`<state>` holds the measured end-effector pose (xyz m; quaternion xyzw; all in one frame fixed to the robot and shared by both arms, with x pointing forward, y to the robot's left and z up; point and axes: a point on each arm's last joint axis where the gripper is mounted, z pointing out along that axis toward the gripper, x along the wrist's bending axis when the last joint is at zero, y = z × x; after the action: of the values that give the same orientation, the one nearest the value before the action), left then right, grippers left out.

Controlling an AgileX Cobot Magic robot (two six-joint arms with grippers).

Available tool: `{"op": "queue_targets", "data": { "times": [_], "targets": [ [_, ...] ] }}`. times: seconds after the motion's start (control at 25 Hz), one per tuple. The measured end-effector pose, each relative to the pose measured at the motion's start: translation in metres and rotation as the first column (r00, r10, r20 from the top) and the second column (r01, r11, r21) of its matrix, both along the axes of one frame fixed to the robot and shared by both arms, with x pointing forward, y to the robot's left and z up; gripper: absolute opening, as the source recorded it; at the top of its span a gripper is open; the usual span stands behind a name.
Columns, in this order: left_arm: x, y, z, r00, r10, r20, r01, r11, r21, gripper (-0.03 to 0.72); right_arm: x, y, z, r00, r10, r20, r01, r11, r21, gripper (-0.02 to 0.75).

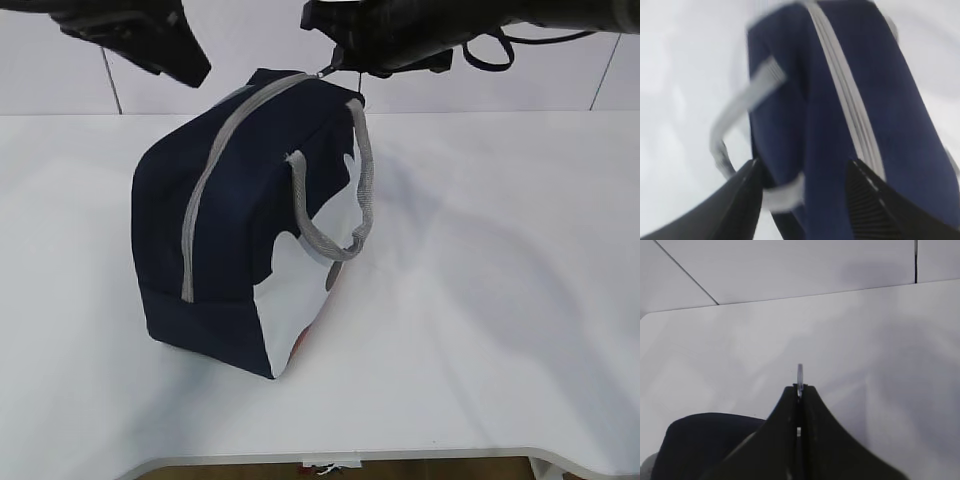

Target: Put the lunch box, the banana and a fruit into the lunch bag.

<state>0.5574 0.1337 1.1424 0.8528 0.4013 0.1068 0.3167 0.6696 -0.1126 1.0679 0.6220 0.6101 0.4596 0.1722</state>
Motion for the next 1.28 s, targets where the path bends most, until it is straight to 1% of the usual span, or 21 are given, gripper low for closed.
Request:
{"op": "queue_targets", "data": {
  "times": [0.12,0.32,0.52,0.76,0.92,1.0,1.12,1.16,1.2,1.28],
  "targets": [
    [0.017,-0.006,-0.002,0.998,0.023,0.063,-0.021,1.0,-0.023,0.409,0.0,0.0,0.0,1.0,-0.002,-0.004,0.002,1.0,0.01,0.013],
    [0.047,-0.019,-0.017,0.996,0.04,0.085,-0.037,0.999,-0.038,0.41,0.0,0.001,0.0,1.0,-0.005,-0.012,0.006,1.0,0.023,0.013],
    [0.066,-0.029,-0.028,0.996,0.047,0.071,-0.042,0.997,-0.069,0.41,-0.001,0.001,0.0,1.0,-0.01,-0.021,0.01,0.999,0.044,0.013],
    [0.077,-0.038,-0.05,0.998,0.054,0.018,-0.053,0.994,-0.092,0.41,-0.001,0.002,0.0,1.0,-0.012,-0.026,0.013,0.998,0.055,0.013],
    [0.087,-0.041,-0.062,0.997,0.073,0.029,-0.07,0.992,-0.104,0.398,-0.001,0.002,0.0,0.999,-0.016,-0.036,0.019,0.997,0.078,0.013],
    [0.09,-0.043,-0.069,0.997,0.078,0.022,-0.075,0.992,-0.104,0.352,-0.001,0.003,0.0,0.999,-0.018,-0.04,0.021,0.996,0.086,0.013],
    [0.093,-0.044,-0.075,0.997,0.078,0.01,-0.077,0.992,-0.099,0.21,-0.001,0.003,0.0,0.999,-0.019,-0.042,0.023,0.996,0.092,0.013],
    [0.093,-0.043,-0.076,0.997,0.077,0.01,-0.076,0.993,-0.094,0.13,-0.001,0.003,0.0,0.999,-0.019,-0.042,0.023,0.996,0.092,0.013],
    [0.093,-0.043,-0.076,0.997,0.076,0.017,-0.075,0.993,-0.088,0.068,-0.001,0.003,0.0,0.999,-0.019,-0.042,0.023,0.996,0.092,0.013],
    [0.094,-0.043,-0.071,0.997,0.071,0.029,-0.068,0.995,-0.079,0.022,-0.001,0.003,0.0,0.999,-0.019,-0.042,0.023,0.996,0.092,0.013]
  ]
}}
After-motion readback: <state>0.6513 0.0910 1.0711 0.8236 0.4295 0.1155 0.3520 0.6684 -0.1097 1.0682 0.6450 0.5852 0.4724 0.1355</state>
